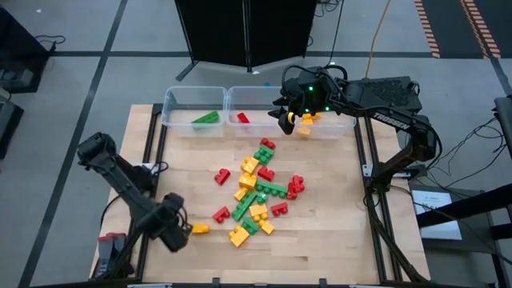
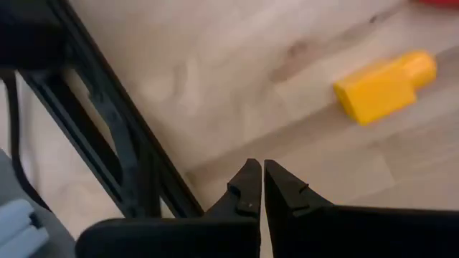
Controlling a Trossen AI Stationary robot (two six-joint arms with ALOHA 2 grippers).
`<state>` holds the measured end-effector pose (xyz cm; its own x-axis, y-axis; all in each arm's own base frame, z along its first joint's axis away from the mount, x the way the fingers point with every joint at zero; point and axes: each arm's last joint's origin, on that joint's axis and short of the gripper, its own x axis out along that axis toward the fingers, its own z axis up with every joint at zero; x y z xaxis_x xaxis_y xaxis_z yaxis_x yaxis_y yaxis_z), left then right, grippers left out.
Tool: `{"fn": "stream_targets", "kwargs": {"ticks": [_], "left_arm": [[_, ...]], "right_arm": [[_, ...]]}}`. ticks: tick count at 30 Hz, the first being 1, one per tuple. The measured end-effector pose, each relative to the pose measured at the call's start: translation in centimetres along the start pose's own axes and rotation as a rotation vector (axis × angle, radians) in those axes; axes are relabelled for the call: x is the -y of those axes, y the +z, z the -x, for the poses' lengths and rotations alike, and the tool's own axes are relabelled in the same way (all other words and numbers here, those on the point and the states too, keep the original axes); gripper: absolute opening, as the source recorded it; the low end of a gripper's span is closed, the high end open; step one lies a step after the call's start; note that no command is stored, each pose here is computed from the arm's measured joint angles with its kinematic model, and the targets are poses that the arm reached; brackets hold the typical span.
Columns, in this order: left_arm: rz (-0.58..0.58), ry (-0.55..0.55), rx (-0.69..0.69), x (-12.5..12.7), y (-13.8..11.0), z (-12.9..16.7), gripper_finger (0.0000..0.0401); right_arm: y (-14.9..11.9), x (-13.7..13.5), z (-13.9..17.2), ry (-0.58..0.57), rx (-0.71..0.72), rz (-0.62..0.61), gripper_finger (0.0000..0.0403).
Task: Sort blocks
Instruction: Put the yellow game piece with 2 studs into the right transparent bin
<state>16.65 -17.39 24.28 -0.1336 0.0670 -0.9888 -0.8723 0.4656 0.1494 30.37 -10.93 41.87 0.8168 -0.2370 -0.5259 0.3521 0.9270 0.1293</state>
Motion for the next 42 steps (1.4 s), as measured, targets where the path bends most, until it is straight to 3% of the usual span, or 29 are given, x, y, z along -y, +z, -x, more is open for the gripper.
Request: {"fn": "stream_targets", "kwargs": {"ticks": [8, 11, 18, 24, 29, 37, 42], "left_arm": [[0.038, -0.034, 0.008, 2.7, -1.8, -2.4, 0.0000], [0.046, -0.053, 0.021, 4.1, -1.6, -3.5, 0.0000], [0.049, 0.014, 0.034, 5.4, -0.3, -5.1, 0.0000], [0.077, -0.046, 0.009, 7.1, 0.6, -6.1, 0.0000], [0.091, -0.028, 0.015, 8.3, 1.0, -7.7, 0.0000], [-0.007, -0.045, 0.024, 10.1, 3.8, -9.5, 0.0000], [-0.005, -0.024, 0.094, 10.1, 6.5, -9.2, 0.0000]], "right_arm": [[0.0, 0.0, 0.0, 0.000, 0.001, -0.012, 0.0196], [0.0, 0.0, 0.0, 0.000, 0.001, -0.012, 0.0196], [0.0, 0.0, 0.0, 0.000, -0.002, 0.026, 0.0196], [-0.1, 0.0, 0.0, -0.001, -0.007, 0.094, 0.0196], [-0.2, 0.0, 0.0, -0.002, -0.026, 0.099, 0.0196], [-0.4, -0.7, 0.0, 0.104, -0.044, 0.039, 0.0196], [-0.5, -1.6, 0.0, 0.140, -0.050, 0.049, 0.0196]]}}
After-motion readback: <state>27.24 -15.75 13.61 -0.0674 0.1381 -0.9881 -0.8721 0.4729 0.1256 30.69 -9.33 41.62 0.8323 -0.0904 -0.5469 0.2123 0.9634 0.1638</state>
